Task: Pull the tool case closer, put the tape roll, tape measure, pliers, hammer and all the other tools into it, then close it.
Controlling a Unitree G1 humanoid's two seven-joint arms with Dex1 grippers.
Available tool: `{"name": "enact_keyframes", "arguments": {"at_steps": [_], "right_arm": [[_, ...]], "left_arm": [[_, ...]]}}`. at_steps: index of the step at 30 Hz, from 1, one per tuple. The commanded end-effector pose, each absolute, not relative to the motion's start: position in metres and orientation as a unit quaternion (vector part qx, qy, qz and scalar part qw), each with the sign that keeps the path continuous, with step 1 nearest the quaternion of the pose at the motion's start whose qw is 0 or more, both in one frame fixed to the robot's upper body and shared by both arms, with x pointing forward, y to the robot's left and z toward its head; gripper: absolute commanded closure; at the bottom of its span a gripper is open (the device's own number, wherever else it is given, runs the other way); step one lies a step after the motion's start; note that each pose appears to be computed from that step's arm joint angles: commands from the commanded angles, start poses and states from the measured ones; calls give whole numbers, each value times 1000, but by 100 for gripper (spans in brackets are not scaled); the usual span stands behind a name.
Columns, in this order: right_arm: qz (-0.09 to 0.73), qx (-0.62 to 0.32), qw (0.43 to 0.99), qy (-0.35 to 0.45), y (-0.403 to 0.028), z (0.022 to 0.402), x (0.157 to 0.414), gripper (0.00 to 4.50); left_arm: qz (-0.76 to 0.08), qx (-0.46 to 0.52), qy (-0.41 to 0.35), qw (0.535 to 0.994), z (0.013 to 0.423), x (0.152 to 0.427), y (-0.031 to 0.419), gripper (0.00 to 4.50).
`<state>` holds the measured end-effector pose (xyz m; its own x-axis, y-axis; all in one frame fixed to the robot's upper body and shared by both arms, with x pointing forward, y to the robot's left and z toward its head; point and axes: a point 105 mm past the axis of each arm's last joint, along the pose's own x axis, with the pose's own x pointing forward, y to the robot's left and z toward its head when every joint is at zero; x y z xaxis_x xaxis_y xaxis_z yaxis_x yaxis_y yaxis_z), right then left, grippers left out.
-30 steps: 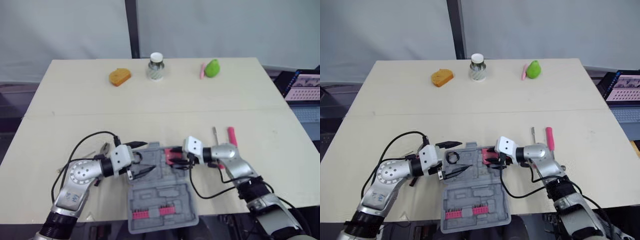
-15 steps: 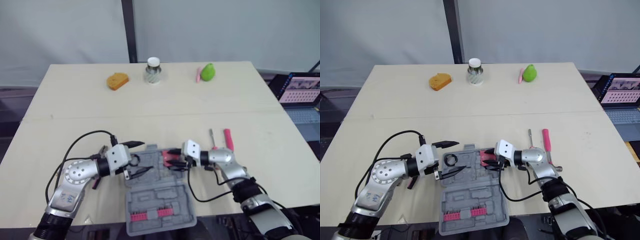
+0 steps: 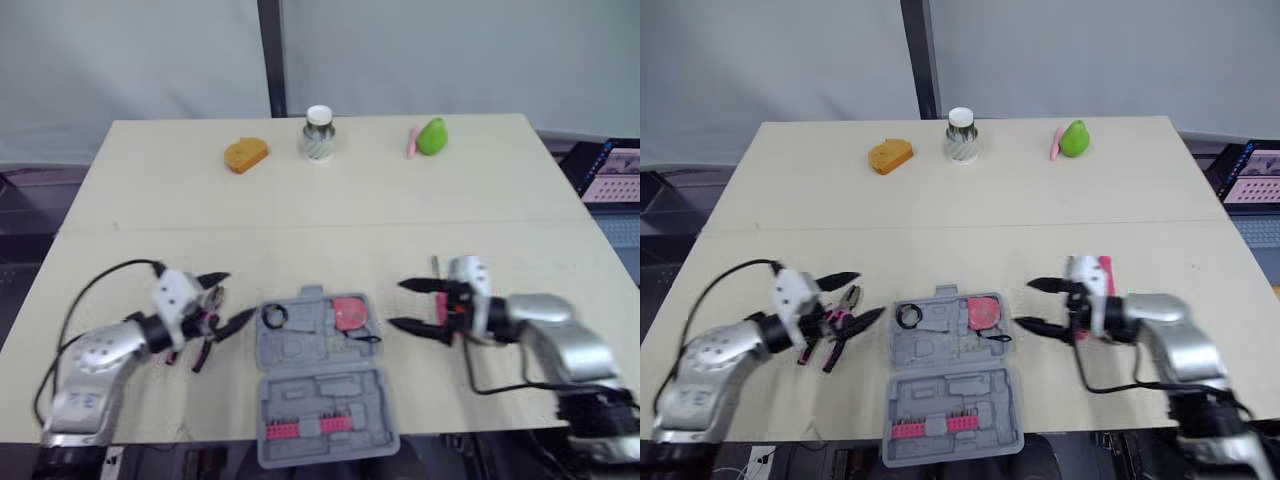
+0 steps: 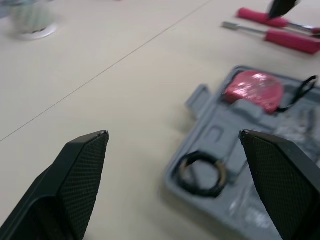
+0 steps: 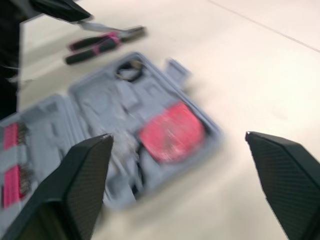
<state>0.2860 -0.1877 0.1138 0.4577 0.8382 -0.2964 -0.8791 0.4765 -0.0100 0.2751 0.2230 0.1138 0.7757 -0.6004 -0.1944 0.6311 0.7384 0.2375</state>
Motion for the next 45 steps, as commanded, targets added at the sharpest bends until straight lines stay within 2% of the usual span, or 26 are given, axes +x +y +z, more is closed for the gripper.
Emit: {"name": "enact_keyframes", "arguments": {"at_steps": [1, 6, 10, 15, 21, 29, 35, 39, 45], "right_arm": [[426, -74, 891, 140, -241, 115, 280, 8], [309, -72, 933, 168, -313, 102, 273, 8], [230, -71, 955, 171, -356, 95, 271, 8], [203, -68, 961, 176, -374, 87, 268, 8], [210, -77, 959, 173, -373, 87, 270, 8], [227, -82, 956, 167, -363, 91, 273, 8], [307, -83, 937, 146, -316, 109, 278, 8], [379, -86, 913, 123, -267, 126, 280, 8], [422, -87, 896, 106, -228, 142, 272, 8]], "left_arm": [[-222, 146, 68, 962, 117, 262, 284, 0], [-110, 155, 106, 976, 109, 233, 355, 0], [-42, 163, 119, 979, 106, 212, 395, 0], [-11, 173, 126, 977, 104, 198, 415, 0], [-23, 177, 130, 975, 101, 203, 409, 0], [-47, 177, 131, 974, 99, 213, 395, 0], [-103, 186, 145, 966, 92, 221, 372, 0], [-157, 209, 153, 953, 85, 233, 351, 0], [-281, 219, 117, 927, 90, 259, 288, 0]]}}
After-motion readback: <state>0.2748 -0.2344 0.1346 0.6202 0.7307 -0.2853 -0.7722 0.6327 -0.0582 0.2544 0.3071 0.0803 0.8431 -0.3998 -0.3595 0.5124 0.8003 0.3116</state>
